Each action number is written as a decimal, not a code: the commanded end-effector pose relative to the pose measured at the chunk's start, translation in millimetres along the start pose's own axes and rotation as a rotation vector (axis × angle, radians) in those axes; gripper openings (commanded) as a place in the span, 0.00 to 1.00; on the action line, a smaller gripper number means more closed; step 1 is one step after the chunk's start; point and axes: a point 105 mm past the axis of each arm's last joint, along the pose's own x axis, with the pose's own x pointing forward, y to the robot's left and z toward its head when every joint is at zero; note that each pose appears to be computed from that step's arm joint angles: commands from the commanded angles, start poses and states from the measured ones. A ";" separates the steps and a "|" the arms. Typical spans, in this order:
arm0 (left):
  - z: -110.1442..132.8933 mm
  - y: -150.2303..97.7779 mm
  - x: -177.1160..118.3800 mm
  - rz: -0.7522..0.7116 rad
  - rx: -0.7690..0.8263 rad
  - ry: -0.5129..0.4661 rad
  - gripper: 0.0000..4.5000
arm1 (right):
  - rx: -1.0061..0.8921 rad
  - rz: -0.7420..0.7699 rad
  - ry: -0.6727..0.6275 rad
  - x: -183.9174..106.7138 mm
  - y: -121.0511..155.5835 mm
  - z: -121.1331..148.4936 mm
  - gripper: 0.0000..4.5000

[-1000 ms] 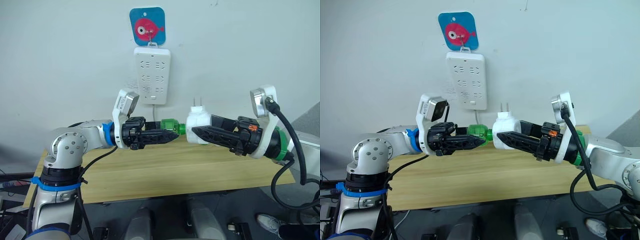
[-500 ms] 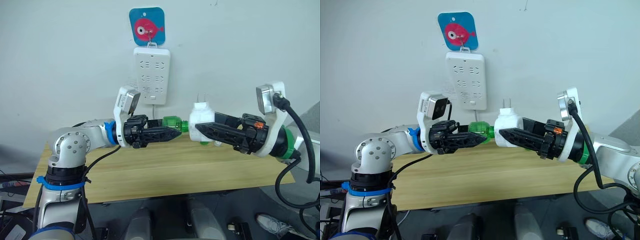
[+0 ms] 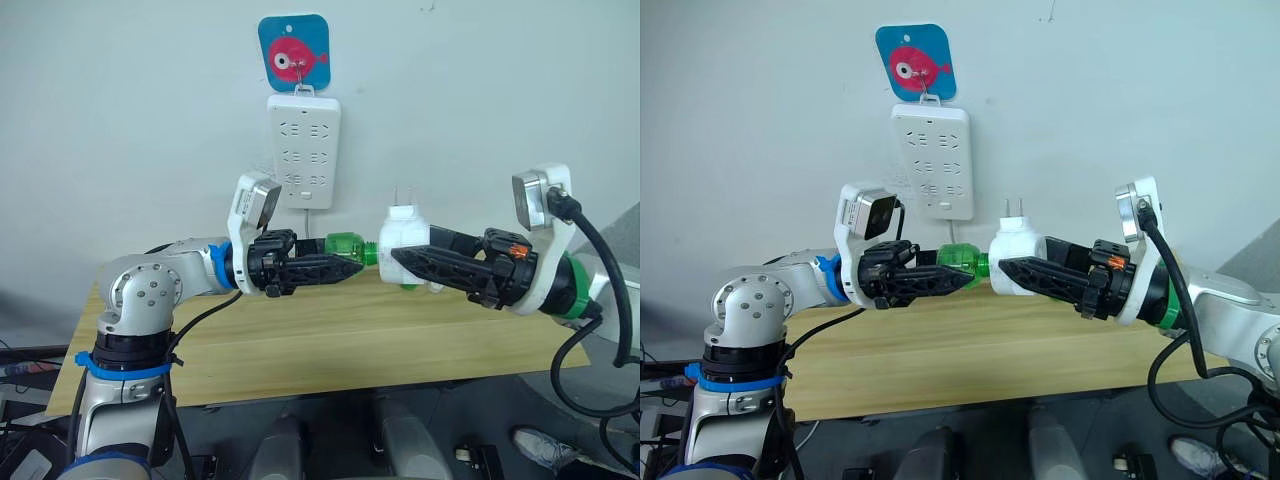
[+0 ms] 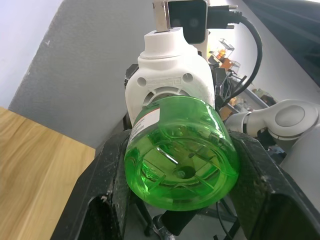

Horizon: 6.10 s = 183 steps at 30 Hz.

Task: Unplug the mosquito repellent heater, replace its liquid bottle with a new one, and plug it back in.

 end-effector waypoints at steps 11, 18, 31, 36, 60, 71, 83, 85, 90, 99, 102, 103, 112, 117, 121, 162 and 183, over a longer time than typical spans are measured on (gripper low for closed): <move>-0.9 -11.3 14.2 -0.080 -0.011 0.057 0.51 | -0.027 0.151 0.026 6.5 27.6 -4.9 0.67; -5.2 -18.9 18.7 -0.117 -0.006 0.071 0.51 | -0.088 0.090 0.090 12.2 22.1 -10.0 0.67; -8.6 -9.3 20.4 -0.070 -0.001 0.053 0.51 | -0.046 0.058 0.114 10.5 20.5 -12.9 1.00; -8.2 -8.1 22.1 -0.064 -0.002 0.049 0.51 | -0.035 0.053 0.108 9.4 20.4 -11.7 1.00; 1.4 -6.0 16.8 -0.082 -0.139 -0.079 0.51 | 0.015 0.095 0.224 -5.8 28.1 -20.9 1.00; 6.3 2.3 13.0 -0.052 -0.153 -0.122 0.51 | -0.095 0.091 0.366 -17.1 31.8 -44.1 0.56; -0.1 -4.1 2.7 -0.103 -0.180 -0.003 0.51 | -0.454 -0.238 0.421 -58.5 -52.6 -29.1 0.00; -0.2 -4.4 1.2 -0.109 -0.182 0.009 0.51 | -0.508 -0.239 0.372 -52.6 -60.9 -15.9 0.00; -0.5 -5.9 1.4 -0.128 -0.188 0.024 0.51 | -0.548 -0.132 0.329 -24.8 -60.9 -10.6 0.00; 2.4 -1.5 1.8 -0.100 -0.189 0.000 0.51 | -0.464 0.082 0.296 10.0 -27.6 -29.5 0.00; 6.2 4.0 1.8 -0.070 -0.181 -0.031 0.51 | -0.413 0.128 0.281 10.7 -12.8 -33.8 0.00; 7.3 6.7 2.3 -0.055 -0.173 -0.040 0.51 | -0.395 0.142 0.272 10.6 -7.5 -34.4 0.00; 7.8 20.7 6.9 0.022 -0.098 -0.039 0.51 | -0.281 0.138 0.178 9.0 13.0 -27.6 0.00; 0.1 22.2 8.4 0.030 -0.037 0.019 0.51 | -0.233 0.098 0.100 10.5 12.7 -13.6 0.00; -6.7 20.1 7.9 0.008 0.001 0.078 0.51 | -0.218 0.049 0.041 13.3 6.8 -1.7 0.00; -8.4 17.6 10.3 -0.018 0.032 0.092 0.51 | -0.053 0.122 0.209 0.8 23.3 -40.4 0.00; -23.2 -6.1 -1.5 -0.153 0.010 0.200 0.51 | -0.085 -0.102 0.091 6.2 -21.3 -14.4 0.00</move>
